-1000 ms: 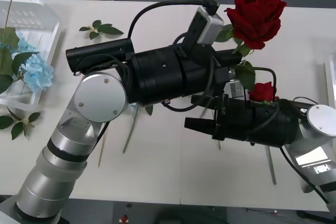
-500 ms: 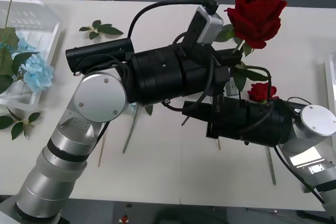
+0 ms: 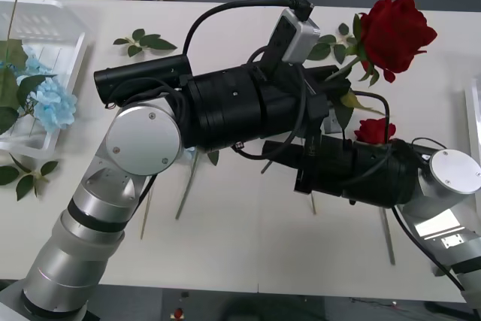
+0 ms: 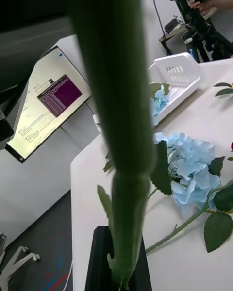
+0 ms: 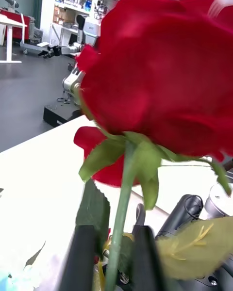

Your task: Put the red flowers into the right box and the blue flowers into the left box

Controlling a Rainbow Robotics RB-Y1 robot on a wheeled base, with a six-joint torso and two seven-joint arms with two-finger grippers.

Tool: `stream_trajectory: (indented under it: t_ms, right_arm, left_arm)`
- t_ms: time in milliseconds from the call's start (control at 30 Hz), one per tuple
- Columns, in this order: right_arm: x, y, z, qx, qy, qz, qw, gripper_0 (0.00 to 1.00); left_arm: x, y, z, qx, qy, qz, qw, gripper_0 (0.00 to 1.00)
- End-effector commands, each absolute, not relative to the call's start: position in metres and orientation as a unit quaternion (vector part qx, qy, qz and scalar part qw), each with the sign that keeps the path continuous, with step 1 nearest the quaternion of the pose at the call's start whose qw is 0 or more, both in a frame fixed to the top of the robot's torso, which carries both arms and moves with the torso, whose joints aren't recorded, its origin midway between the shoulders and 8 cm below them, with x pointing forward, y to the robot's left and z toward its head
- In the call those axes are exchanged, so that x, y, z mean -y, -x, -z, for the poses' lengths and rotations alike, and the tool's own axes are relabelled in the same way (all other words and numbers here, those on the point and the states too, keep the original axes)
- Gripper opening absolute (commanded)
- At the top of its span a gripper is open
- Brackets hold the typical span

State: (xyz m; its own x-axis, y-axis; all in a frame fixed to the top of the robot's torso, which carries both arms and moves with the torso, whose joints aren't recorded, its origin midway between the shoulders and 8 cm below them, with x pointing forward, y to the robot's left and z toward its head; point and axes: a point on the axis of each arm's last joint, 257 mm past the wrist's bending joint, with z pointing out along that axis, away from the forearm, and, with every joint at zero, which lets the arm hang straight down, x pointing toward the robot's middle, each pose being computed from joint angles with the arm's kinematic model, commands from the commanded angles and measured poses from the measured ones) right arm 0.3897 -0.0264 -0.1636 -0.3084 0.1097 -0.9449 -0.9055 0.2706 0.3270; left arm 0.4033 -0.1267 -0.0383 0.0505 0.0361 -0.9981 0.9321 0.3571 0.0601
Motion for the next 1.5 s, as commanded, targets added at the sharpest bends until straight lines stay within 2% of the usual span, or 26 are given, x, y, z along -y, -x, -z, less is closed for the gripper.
stream_trajectory:
  t_ms: [33,433,633,767,900,1033,1133,1233,1500]
  right_arm:
    - [0.025,-0.397,0.145,-0.608,0.342,-0.496,0.516,0.0]
    - [0.037,-0.402,0.147,-0.616,0.344,-0.484,0.517,0.0]
    - [0.065,-0.412,0.164,-0.644,0.356,-0.443,0.512,0.0]
    - [0.104,-0.422,0.192,-0.683,0.356,-0.408,0.49,0.0]
    - [0.145,-0.435,0.214,-0.718,0.347,-0.371,0.477,0.0]
    - [0.205,-0.452,0.235,-0.76,0.331,-0.312,0.464,0.0]
    - [0.256,-0.46,0.248,-0.79,0.313,-0.273,0.452,0.0]
    - [0.306,-0.467,0.257,-0.823,0.267,-0.248,0.436,0.0]
    - [0.45,-0.468,0.254,-0.892,0.146,-0.161,0.397,0.0]
  left_arm:
    - [0.138,-0.391,0.016,-0.549,-0.433,0.385,0.603,1.0]
    - [0.138,-0.391,0.016,-0.549,-0.433,0.385,0.603,1.0]
    - [0.138,-0.391,0.016,-0.549,-0.433,0.385,0.603,1.0]
    - [0.135,-0.397,0.022,-0.558,-0.414,0.391,0.603,1.0]
    - [0.132,-0.401,-0.004,-0.537,-0.374,0.411,0.635,1.0]
    - [0.113,-0.411,-0.004,-0.545,-0.364,0.414,0.632,1.0]
    - [0.083,-0.418,0.01,-0.571,-0.374,0.415,0.602,1.0]
    - [0.041,-0.42,0.034,-0.619,-0.399,0.408,0.54,1.0]
    - [-0.086,-0.41,0.075,-0.737,-0.391,0.369,0.409,1.0]
